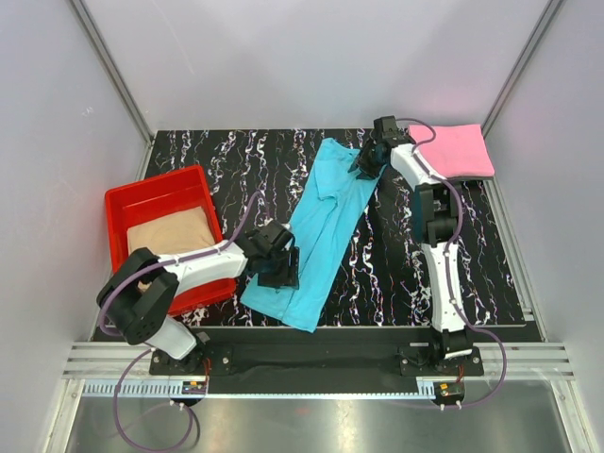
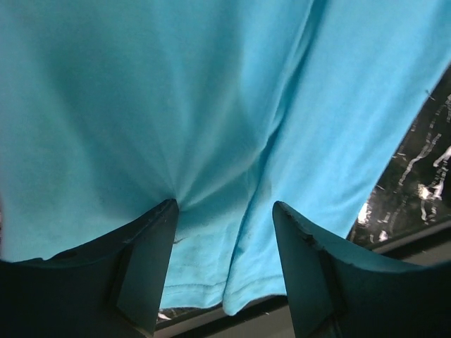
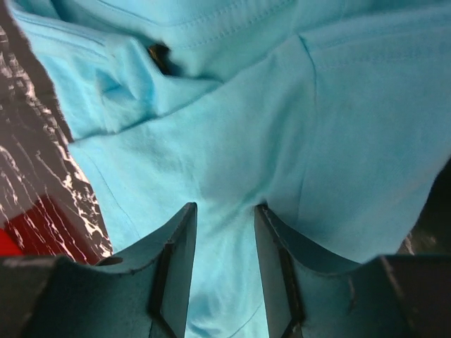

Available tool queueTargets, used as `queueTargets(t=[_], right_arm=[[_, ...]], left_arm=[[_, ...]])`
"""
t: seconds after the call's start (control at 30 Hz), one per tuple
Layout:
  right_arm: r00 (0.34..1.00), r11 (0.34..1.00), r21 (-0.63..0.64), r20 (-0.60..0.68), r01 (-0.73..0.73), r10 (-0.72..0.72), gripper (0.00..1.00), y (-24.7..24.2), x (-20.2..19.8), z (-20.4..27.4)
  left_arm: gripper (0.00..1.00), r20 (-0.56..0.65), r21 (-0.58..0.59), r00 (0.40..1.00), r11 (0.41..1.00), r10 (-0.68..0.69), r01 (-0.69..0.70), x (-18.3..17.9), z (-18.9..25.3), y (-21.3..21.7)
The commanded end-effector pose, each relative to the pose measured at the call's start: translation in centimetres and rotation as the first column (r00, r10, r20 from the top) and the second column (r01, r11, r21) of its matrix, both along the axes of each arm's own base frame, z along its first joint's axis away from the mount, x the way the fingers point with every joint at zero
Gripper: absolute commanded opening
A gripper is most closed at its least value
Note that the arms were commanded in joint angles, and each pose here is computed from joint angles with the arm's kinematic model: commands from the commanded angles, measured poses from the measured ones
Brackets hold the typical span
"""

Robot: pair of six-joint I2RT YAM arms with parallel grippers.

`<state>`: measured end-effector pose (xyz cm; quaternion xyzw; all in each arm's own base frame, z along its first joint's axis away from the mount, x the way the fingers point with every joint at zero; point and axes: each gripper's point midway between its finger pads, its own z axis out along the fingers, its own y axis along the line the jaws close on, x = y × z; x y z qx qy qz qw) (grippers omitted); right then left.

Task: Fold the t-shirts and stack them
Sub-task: Fold the tshirt

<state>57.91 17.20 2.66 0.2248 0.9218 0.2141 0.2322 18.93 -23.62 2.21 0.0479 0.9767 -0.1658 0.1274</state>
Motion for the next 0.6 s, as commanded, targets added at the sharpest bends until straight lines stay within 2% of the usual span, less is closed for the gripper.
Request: queueTargets(t=[0.0,0.07,0.1,0.2,0.3,0.33,0.4,0.43,0.47,0.57], right_arm=[[0.986,0.987,-0.027,0.046,-0.156,0.158,0.46,0.6,1.2,-0.7],[0.982,0.985,-0.056,0.083,-0.166,0.17,0.46,0.2,1.6,1.8],[0.979,0.983,-0.054,0.103,-0.173,0.178,0.46,0.0,1.7,2.9],[0.96,0.981,0.025,0.213,-0.192,0.182,0.49,-0.8,1.7,7.9],[0.951,0.985,0.037,0.268,-0.169,0.153,0.52,-2.6,1.4,11.3],[0.95,0.986,0.034,0.275,-0.164,0.148,0.53,-3.0,1.2,12.1],[0.957,0.989,0.016,0.253,-0.149,0.14,0.52,-4.3,0.9,11.9],[0.961,0.99,0.01,0.242,-0.143,0.136,0.5,-4.7,0.8,11.6],[0.964,0.99,0.006,0.227,-0.14,0.135,0.47,-4.9,0.6,11.1],[0.969,0.992,0.005,0.213,-0.13,0.126,0.2,-5.9,0.8,9.9]], left_arm=[[0.64,-0.197,0.04,0.98,0.999,0.01,-0.002,-4.3,-0.6,1.0],[0.65,-0.114,0.053,0.993,0.998,0.028,-0.022,-2.0,1.7,0.5],[0.65,-0.111,0.088,0.994,0.996,0.023,-0.013,-2.0,2.4,1.1],[0.66,-0.041,0.086,0.999,0.996,-0.021,0.024,0.1,5.3,0.1],[0.66,-0.018,-0.021,0.996,0.995,-0.093,0.093,0.7,6.6,-2.4],[0.66,-0.045,-0.073,0.991,0.99,-0.124,0.121,-0.1,6.5,-3.2],[0.66,-0.016,-0.162,0.987,0.974,-0.162,0.157,0.1,6.6,-5.0],[0.66,-0.039,-0.208,0.979,0.96,-0.198,0.186,-0.7,6.4,-5.8],[0.66,-0.052,-0.219,0.976,0.956,-0.213,0.197,-1.3,5.7,-5.9],[0.65,-0.032,-0.267,0.961,0.929,-0.274,0.256,-2.1,5.0,-7.4]])
